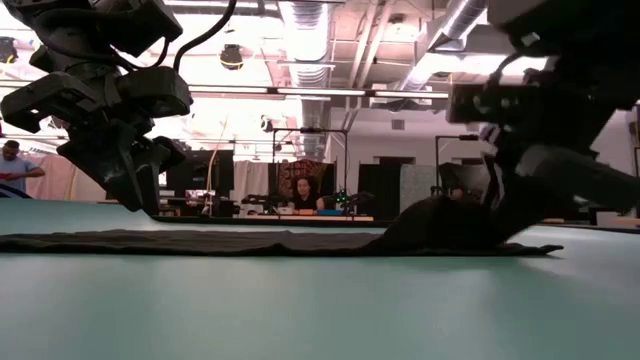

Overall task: Roll towel
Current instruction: Fold the black towel

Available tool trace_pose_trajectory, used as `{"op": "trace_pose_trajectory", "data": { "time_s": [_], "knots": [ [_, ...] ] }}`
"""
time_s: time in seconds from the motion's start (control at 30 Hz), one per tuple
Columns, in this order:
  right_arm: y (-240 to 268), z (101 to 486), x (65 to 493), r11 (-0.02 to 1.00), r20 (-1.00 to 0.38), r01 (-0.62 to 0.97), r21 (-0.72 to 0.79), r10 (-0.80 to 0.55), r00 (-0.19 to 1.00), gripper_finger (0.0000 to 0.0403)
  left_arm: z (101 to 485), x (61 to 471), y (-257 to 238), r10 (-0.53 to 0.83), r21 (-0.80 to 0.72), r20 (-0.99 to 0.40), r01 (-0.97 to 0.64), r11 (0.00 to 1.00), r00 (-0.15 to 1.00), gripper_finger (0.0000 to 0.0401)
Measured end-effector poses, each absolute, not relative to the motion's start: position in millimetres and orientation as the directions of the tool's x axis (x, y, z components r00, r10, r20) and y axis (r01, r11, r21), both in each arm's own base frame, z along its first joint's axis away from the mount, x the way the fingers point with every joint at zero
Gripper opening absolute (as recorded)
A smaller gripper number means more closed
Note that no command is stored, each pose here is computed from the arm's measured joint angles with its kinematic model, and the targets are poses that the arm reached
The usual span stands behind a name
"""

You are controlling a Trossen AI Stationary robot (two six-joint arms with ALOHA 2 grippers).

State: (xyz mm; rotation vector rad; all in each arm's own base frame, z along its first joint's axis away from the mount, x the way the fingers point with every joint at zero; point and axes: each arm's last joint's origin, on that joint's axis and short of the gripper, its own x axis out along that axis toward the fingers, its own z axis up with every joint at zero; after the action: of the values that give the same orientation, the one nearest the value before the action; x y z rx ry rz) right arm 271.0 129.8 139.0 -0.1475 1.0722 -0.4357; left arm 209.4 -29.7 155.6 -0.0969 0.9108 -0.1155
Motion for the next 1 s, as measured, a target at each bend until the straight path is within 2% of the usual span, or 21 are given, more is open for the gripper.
{"op": "trace_pose_trajectory", "data": {
  "time_s": [0.1,0.27,0.33,0.53,0.73,1.0],
  "knots": [
    [130,138,272,0.906,-0.824,0.271,-0.324,-0.411,0.391,0.0121,155,209,-30,-0.141,-0.132,-0.783,0.058,0.989,0.605,0.0116],
    [128,149,270,0.910,-0.822,0.277,-0.307,-0.400,0.406,0.0036,155,209,-29,-0.118,-0.115,-0.785,0.044,0.992,0.608,0.0116],
    [127,155,268,0.912,-0.820,0.282,-0.298,-0.396,0.414,0.0013,155,209,-29,-0.116,-0.111,-0.785,0.046,0.993,0.608,0.0116],
    [121,171,256,0.889,-0.825,0.364,-0.278,-0.415,0.384,0.0016,155,209,-29,-0.111,-0.107,-0.786,0.044,0.993,0.608,0.0116],
    [120,170,254,0.902,-0.842,0.307,-0.304,-0.405,0.356,0.0018,155,208,-29,-0.110,-0.106,-0.793,0.043,0.993,0.599,0.0116],
    [128,169,250,0.949,-0.898,0.181,-0.258,-0.305,0.318,0.0074,154,207,-29,-0.108,-0.104,-0.805,0.041,0.994,0.584,0.0116]
  ]
}}
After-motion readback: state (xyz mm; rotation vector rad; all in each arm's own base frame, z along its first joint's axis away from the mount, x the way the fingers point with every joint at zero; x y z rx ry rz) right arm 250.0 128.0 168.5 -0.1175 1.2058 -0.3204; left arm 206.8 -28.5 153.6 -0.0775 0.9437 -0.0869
